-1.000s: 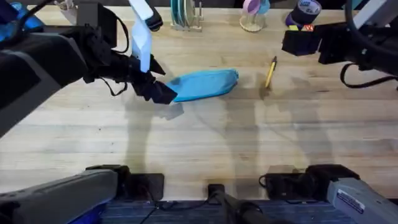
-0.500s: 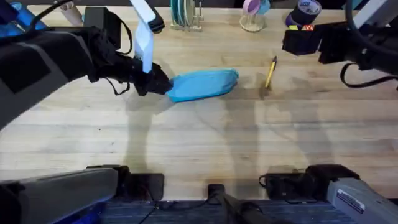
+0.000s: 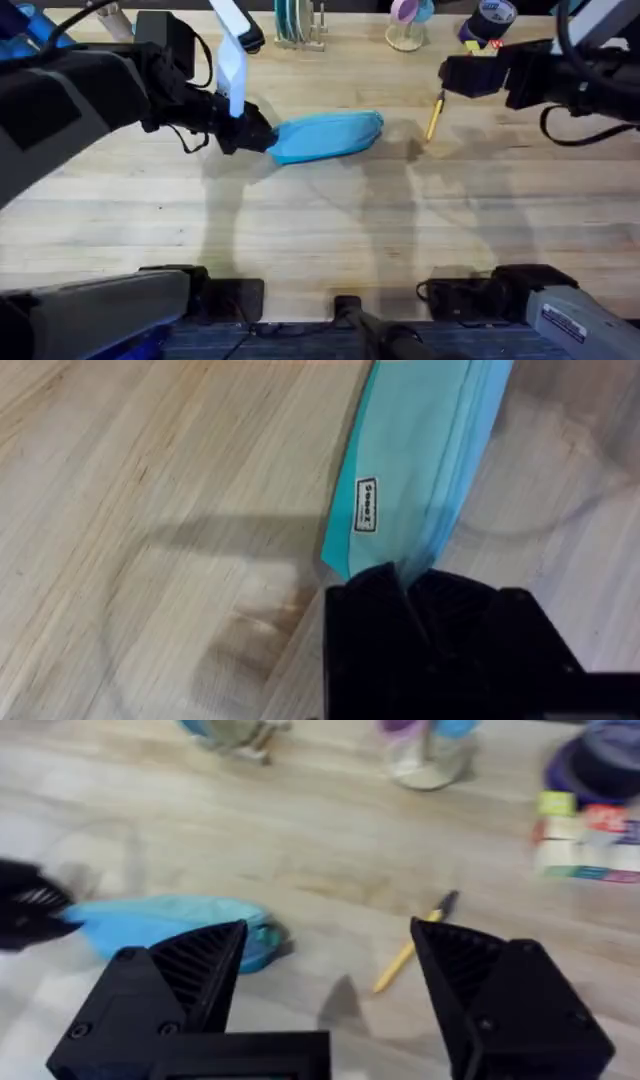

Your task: Unzip the bag, pick up the pens from the table one at a time and place them inside, then zip the bag closed.

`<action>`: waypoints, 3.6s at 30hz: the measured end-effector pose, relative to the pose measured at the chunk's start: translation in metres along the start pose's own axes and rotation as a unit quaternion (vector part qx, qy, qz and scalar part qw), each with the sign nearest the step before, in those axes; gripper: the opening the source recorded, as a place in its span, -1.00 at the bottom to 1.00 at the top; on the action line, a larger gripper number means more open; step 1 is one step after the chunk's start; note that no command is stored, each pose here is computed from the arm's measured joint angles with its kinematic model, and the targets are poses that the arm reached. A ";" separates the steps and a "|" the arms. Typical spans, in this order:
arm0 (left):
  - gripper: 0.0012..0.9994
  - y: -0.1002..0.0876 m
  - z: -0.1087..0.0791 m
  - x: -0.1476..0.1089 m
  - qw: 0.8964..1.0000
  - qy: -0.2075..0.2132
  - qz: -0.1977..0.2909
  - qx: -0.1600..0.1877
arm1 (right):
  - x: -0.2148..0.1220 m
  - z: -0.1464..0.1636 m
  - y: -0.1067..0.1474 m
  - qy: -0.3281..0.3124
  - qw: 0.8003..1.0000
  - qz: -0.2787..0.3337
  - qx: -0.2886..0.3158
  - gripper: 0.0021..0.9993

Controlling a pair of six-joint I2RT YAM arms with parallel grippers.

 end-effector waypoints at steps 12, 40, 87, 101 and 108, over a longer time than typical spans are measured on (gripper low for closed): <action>-0.92 0.000 0.000 0.000 1.000 0.000 0.000 0.000 | 0.042 0.006 0.025 -0.123 0.984 0.114 0.054 0.99; -0.92 0.000 0.000 0.000 1.000 0.001 0.001 -0.001 | 0.090 -0.013 0.062 -0.113 0.948 0.234 0.183 0.99; -0.92 0.000 -0.001 0.000 1.000 0.003 0.001 -0.002 | 0.144 -0.001 0.078 -0.179 0.908 0.270 0.265 -0.91; -0.92 0.001 -0.001 0.000 1.000 0.003 0.002 -0.002 | 0.139 0.004 0.068 -0.185 0.920 0.250 0.238 -0.94; -0.92 0.002 -0.001 0.000 1.000 0.003 0.007 -0.004 | 0.126 0.033 0.049 -0.148 0.954 0.225 0.135 -0.94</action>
Point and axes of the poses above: each hand's point on the last joint's axis, 136 mm out from that joint toward the fingers, its own x axis out along the fingers, its own z axis along the line the jaws close on, y = z × x, the point moved 8 cm from there along -x, back along the fingers, and after that the axes turned 11 degrees about x, right-handed, at the moved point
